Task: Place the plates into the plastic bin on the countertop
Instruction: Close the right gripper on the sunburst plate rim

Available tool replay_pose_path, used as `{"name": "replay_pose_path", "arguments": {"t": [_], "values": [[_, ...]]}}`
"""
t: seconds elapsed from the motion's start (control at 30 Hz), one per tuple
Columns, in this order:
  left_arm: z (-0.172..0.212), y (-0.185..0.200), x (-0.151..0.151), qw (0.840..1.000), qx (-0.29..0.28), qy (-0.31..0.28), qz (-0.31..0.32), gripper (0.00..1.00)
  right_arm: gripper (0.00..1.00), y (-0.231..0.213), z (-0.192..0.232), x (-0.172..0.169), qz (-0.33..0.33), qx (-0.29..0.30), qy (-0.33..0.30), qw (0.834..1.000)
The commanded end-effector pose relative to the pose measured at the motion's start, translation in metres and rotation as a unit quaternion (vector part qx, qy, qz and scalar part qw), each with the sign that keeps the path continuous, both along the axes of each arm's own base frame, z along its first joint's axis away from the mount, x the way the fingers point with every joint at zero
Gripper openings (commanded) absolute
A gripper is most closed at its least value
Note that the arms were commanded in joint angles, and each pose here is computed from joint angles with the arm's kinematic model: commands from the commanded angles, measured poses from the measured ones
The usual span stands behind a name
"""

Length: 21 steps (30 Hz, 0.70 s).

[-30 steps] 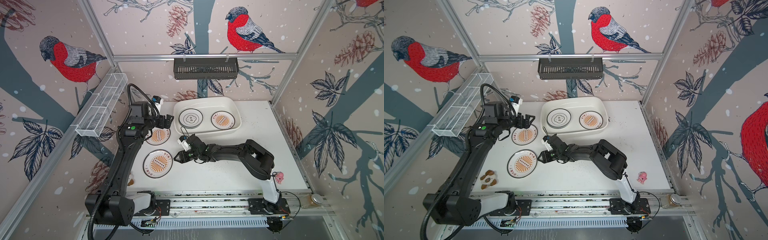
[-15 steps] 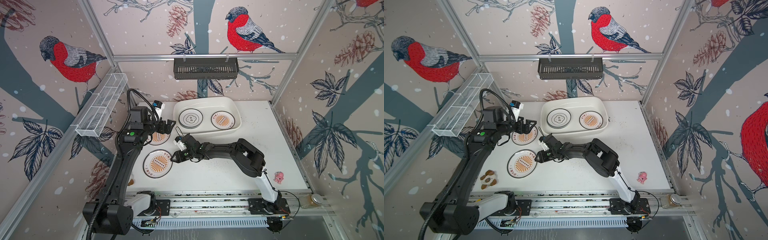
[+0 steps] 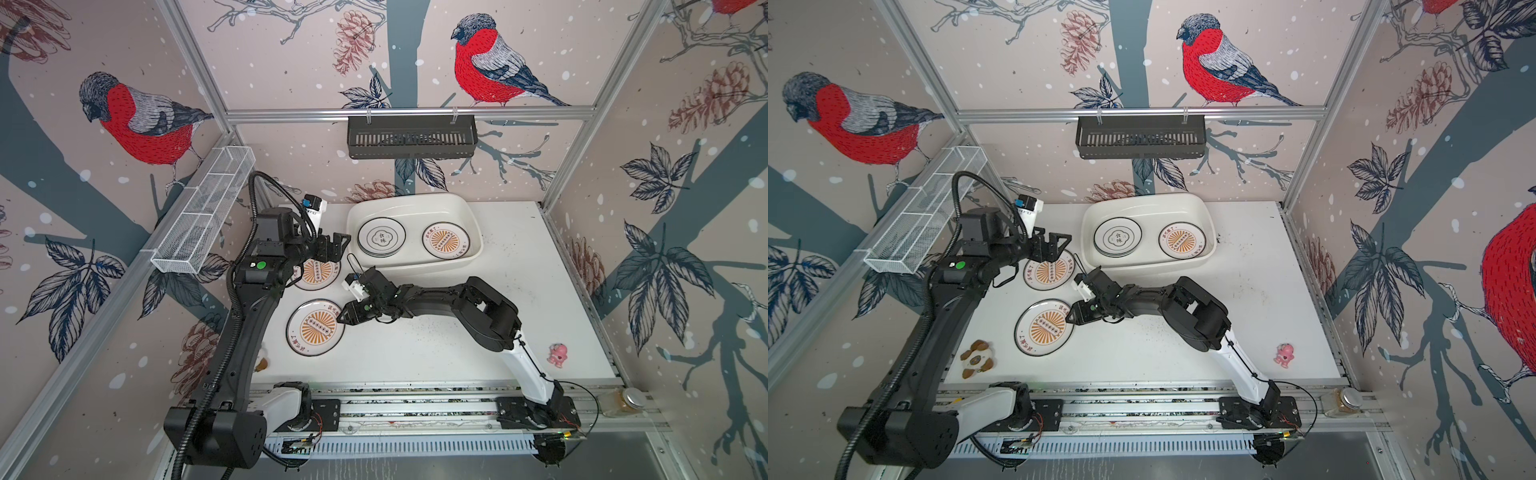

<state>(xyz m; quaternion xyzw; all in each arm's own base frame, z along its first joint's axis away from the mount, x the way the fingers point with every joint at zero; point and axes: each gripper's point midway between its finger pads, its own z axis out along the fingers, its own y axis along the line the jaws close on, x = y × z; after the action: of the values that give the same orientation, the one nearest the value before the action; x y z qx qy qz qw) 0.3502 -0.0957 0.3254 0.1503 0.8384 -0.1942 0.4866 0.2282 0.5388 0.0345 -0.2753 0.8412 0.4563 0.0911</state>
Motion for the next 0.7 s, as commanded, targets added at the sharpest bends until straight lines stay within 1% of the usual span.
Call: {"name": "replay_pose_path", "arguments": {"t": [0.0,0.27,0.4,0.5,0.67], "values": [[0.013,0.005,0.006,1.000,-0.004,-0.015,0.021,0.92,0.40,-0.006,-0.017,0.000,-0.013,-0.029,0.017,0.999],[0.015,0.004,0.006,1.000,-0.013,-0.015,0.020,0.92,0.35,-0.011,-0.030,0.004,-0.020,-0.059,0.010,0.998],[0.024,0.006,0.007,0.999,-0.001,-0.028,0.021,0.93,0.33,-0.013,-0.036,0.004,-0.018,-0.078,0.002,0.997],[0.033,0.009,0.007,0.999,0.005,-0.039,0.027,0.93,0.31,-0.012,-0.038,0.006,-0.018,-0.084,-0.002,0.996],[0.035,0.004,0.006,0.999,-0.007,-0.034,0.016,0.93,0.26,-0.013,-0.042,0.007,-0.025,-0.089,-0.004,0.996]]}}
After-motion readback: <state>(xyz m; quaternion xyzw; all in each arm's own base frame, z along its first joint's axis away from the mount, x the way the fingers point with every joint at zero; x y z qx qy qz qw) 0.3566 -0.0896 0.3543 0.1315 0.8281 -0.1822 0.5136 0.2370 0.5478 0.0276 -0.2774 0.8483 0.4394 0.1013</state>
